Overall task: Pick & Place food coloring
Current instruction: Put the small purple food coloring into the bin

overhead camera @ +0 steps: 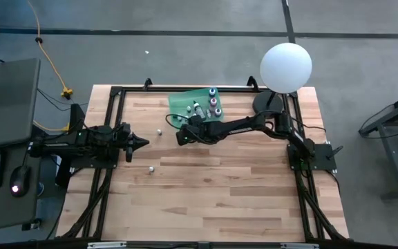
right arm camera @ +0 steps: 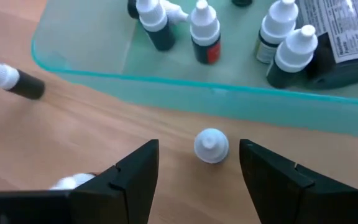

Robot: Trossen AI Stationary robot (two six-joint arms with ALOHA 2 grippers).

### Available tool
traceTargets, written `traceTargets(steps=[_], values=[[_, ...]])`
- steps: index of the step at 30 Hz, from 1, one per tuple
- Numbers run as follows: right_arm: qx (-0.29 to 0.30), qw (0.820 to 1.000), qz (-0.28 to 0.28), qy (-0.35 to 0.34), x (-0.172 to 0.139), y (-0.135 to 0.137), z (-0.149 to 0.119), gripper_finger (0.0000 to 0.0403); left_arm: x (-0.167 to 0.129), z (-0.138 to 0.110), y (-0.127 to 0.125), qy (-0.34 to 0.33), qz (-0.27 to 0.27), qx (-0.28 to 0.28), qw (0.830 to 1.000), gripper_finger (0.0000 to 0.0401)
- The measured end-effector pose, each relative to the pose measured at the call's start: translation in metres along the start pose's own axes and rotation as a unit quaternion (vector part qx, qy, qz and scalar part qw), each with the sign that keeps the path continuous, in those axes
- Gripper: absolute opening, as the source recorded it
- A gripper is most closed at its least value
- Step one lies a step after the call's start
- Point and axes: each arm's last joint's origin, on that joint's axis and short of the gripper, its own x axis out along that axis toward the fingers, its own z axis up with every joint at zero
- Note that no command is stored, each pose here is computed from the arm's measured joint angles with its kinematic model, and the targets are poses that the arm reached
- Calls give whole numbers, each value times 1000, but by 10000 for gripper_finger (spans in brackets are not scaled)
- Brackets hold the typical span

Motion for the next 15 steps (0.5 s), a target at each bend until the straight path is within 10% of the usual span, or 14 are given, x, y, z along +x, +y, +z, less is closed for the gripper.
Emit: traceTargets(steps=[15], values=[[6,1000,17,0,2,2,2,132,0,0,0,0,0,0,1000,0]])
